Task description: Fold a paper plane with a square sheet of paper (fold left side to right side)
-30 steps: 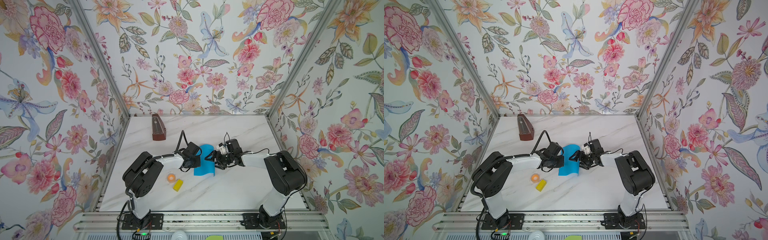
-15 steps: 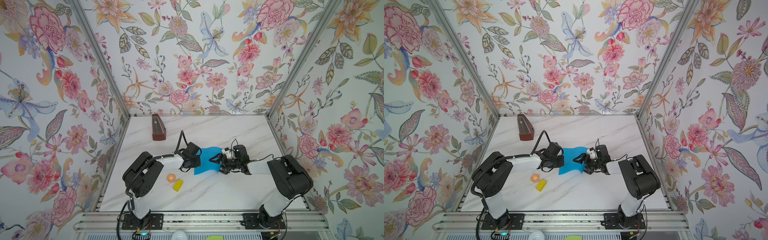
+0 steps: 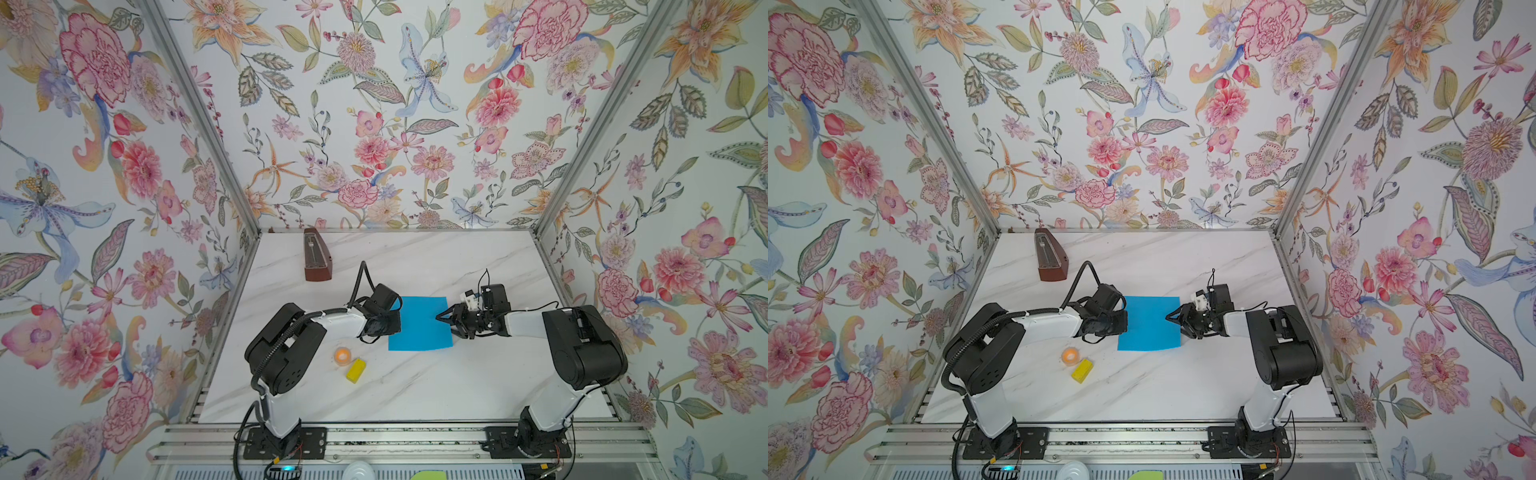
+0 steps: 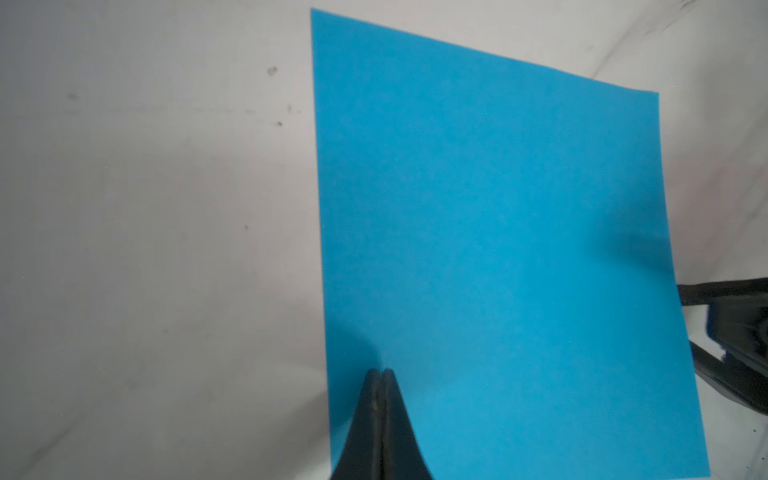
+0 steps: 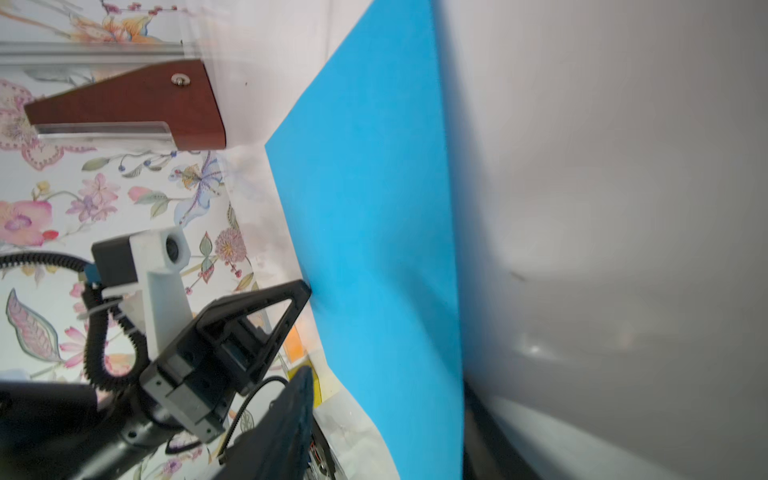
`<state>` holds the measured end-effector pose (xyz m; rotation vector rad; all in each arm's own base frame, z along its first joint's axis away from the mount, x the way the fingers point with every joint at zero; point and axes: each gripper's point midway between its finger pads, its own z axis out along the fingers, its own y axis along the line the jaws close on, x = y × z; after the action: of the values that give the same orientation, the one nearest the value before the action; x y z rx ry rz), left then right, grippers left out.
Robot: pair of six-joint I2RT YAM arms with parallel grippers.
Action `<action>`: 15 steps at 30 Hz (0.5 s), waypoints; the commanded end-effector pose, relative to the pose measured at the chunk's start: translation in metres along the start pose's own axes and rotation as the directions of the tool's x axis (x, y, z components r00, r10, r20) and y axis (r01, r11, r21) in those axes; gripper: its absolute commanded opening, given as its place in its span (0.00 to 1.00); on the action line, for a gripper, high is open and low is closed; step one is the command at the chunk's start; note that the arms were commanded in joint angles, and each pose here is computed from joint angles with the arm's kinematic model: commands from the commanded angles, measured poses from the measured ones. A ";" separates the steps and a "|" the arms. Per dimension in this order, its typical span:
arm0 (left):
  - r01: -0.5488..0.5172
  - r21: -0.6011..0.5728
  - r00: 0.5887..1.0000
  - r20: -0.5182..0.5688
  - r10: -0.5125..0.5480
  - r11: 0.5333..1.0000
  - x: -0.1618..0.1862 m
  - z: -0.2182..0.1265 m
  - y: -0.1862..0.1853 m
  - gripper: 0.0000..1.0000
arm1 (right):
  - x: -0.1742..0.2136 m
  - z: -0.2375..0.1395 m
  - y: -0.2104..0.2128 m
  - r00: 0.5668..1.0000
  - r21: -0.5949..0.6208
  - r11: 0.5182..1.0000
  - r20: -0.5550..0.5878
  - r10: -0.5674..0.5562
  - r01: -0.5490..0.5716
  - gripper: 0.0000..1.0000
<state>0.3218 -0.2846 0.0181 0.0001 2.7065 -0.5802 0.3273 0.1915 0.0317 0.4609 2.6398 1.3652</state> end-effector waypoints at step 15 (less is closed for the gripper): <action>-0.022 -0.126 0.994 -0.108 0.008 0.992 0.029 0.006 0.038 0.00 | -0.015 0.010 -0.029 0.996 0.120 0.992 -0.089 -0.031 0.042 0.23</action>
<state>0.3217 -0.2846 0.0180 0.0212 2.7044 -0.5753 0.3510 0.1877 0.0232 0.3433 2.6969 1.3249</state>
